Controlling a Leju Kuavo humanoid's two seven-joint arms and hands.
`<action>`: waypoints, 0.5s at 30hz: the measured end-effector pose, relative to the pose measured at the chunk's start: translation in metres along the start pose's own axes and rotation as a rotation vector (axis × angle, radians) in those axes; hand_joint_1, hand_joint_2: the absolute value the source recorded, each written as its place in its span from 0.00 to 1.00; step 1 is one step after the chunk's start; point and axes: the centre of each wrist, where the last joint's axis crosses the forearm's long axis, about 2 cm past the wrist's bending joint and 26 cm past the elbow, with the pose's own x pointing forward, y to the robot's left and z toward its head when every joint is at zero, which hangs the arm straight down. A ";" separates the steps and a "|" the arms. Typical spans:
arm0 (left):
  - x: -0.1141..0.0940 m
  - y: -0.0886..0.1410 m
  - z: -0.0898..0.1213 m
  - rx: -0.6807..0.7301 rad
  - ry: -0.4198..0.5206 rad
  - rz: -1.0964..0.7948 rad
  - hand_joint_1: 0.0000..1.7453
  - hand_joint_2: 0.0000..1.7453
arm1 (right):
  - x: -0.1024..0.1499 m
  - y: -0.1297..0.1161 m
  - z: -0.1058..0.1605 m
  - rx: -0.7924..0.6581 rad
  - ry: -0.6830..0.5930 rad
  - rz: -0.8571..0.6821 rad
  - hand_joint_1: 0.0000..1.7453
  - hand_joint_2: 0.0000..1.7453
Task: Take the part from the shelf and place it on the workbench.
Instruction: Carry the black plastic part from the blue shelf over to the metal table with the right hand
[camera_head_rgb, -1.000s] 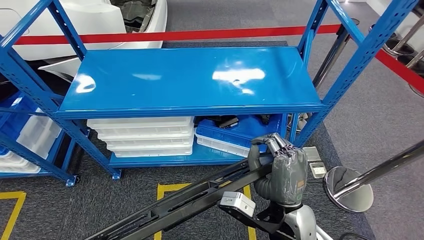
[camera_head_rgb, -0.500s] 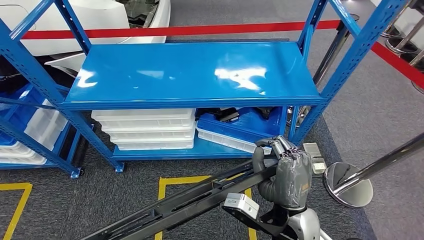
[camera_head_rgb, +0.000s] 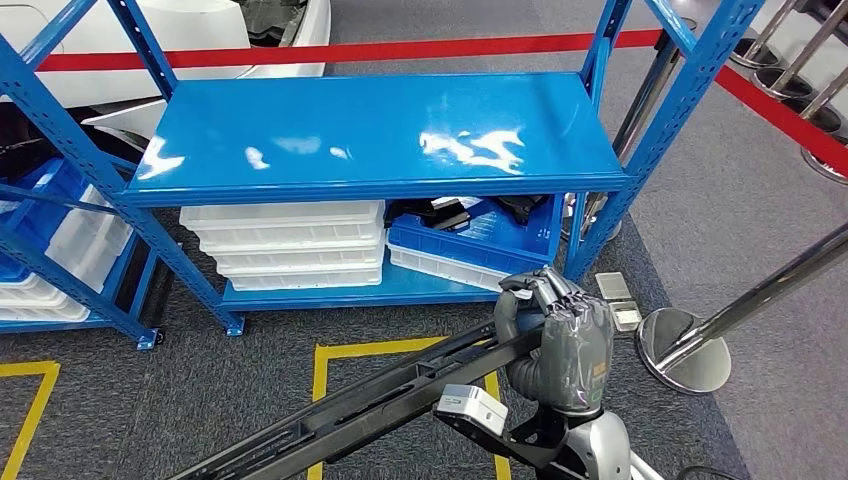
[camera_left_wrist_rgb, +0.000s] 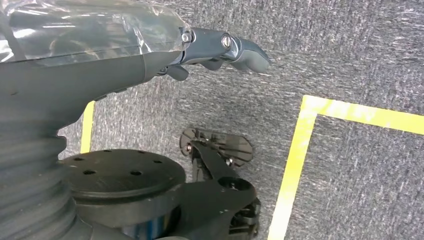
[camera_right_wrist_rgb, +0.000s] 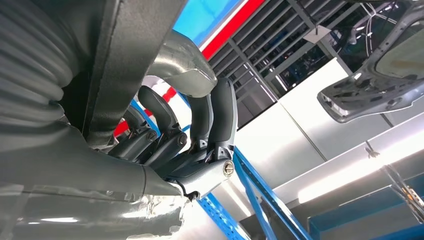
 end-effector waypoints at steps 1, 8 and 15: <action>0.000 0.000 0.000 -0.001 -0.001 0.001 0.00 1.00 | 0.000 0.000 0.000 0.001 0.000 0.000 1.00 1.00; 0.001 -0.002 0.000 -0.008 -0.005 0.005 0.00 1.00 | 0.000 0.000 0.001 0.004 0.002 0.000 1.00 1.00; 0.001 -0.003 0.000 -0.011 -0.008 0.007 0.00 1.00 | 0.000 0.000 0.001 0.002 0.002 0.000 1.00 1.00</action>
